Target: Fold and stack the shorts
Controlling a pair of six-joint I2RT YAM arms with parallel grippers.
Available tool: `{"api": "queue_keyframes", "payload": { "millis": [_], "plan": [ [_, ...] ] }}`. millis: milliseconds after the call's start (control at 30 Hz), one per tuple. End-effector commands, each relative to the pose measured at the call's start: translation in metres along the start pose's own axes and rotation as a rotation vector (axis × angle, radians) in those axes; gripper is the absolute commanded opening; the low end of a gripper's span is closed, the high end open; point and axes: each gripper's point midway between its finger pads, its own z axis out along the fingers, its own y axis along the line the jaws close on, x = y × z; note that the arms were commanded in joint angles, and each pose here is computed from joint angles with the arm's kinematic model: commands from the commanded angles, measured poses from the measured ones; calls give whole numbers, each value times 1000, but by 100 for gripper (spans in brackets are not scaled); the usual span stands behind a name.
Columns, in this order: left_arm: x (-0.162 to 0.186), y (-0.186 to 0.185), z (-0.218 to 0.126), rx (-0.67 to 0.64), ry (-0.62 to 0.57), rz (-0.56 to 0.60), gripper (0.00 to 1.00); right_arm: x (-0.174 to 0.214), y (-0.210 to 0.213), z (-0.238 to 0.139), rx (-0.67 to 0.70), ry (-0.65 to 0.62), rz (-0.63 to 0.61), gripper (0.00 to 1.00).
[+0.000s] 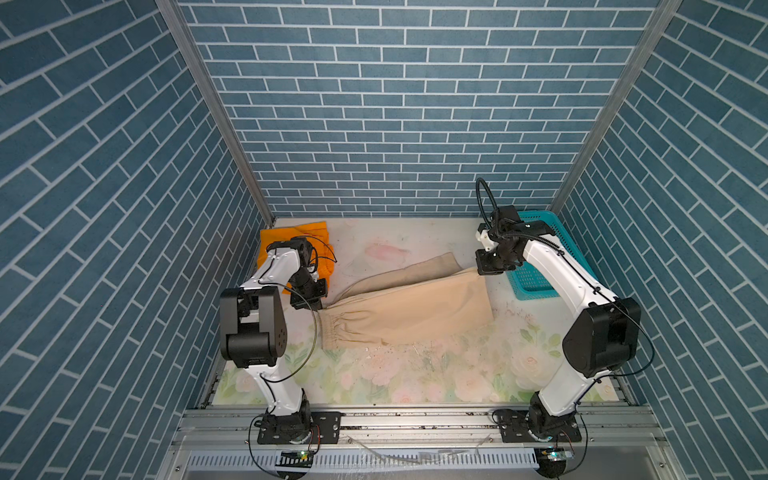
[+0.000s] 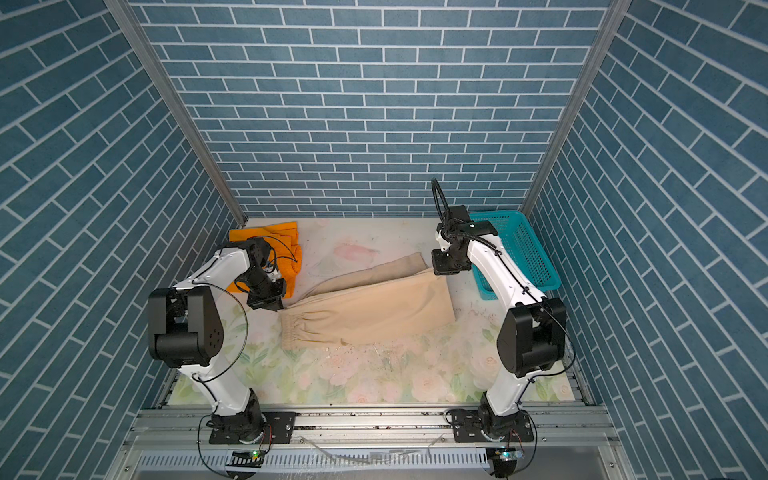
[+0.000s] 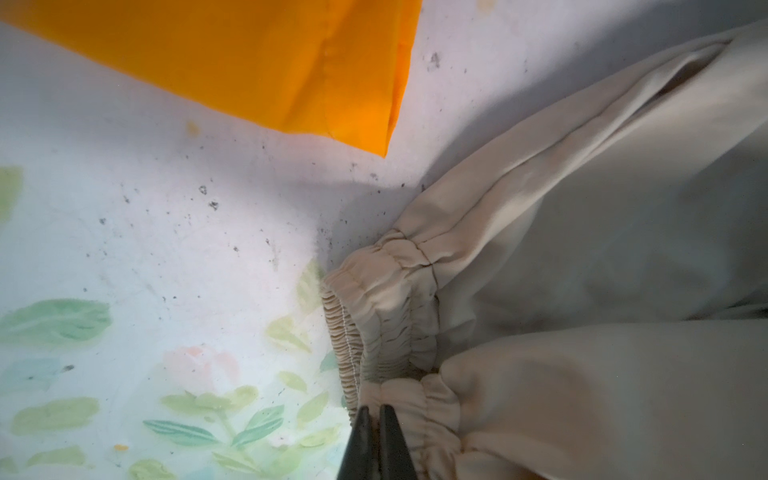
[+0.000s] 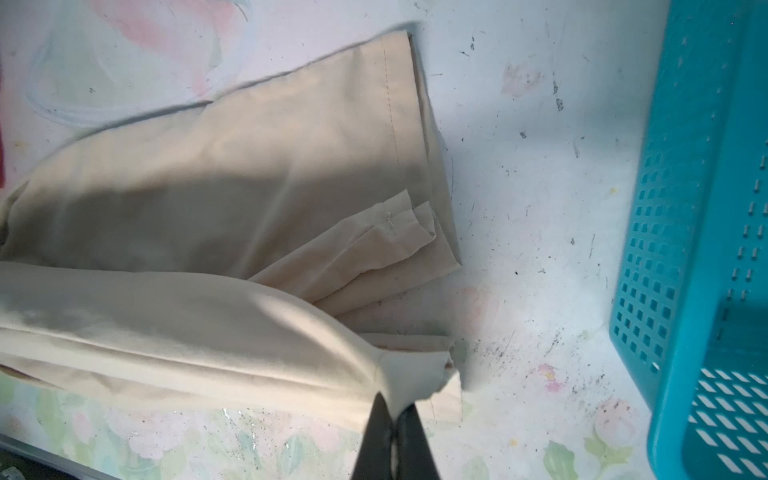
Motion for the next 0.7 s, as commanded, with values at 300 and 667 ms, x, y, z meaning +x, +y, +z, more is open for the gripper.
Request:
{"api": "queue_keyframes", "payload": {
  "millis": [300,667],
  "plan": [
    [4,27,-4,-122,45,-14,10,-35,-32,33,106,-75,-77,0],
    [-13,29,1,-126,-2,-25,29,-60,-10,73,-53,-117,-17,10]
  ]
}}
